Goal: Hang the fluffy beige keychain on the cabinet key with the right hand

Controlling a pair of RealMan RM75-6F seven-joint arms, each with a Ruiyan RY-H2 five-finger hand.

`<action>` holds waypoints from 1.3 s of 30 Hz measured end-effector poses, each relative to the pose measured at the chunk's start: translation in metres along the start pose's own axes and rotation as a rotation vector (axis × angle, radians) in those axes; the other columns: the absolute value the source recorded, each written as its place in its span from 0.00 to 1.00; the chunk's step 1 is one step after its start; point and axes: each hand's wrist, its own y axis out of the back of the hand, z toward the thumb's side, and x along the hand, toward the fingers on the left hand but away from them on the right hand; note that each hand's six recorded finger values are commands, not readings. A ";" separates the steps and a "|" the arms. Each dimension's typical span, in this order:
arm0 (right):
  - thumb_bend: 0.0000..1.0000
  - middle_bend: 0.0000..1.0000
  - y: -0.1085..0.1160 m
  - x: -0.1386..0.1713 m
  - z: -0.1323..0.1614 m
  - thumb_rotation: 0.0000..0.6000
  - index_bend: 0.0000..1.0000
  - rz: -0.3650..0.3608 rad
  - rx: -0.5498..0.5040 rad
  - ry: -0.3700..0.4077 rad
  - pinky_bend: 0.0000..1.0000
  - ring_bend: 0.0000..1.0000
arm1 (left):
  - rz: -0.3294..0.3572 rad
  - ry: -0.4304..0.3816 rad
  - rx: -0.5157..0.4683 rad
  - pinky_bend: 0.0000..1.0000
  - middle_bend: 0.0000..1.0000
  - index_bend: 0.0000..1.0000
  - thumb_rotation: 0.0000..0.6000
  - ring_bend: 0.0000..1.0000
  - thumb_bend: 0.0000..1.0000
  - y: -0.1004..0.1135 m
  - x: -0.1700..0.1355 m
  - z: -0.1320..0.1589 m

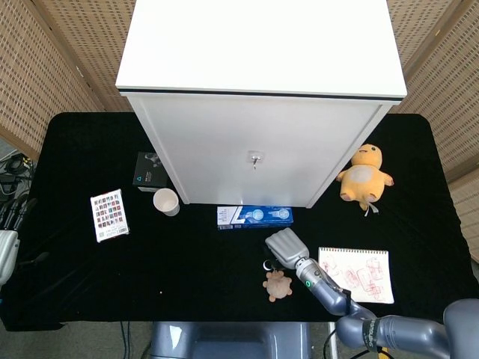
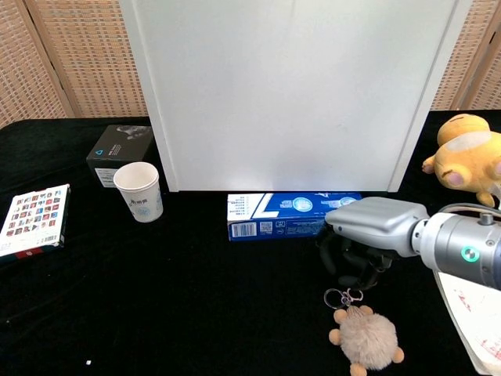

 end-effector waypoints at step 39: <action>0.54 0.90 -0.024 -0.019 0.018 1.00 0.54 0.034 0.157 0.015 1.00 0.88 | -0.014 -0.002 0.003 0.00 0.00 0.00 1.00 0.00 0.00 -0.003 0.000 0.001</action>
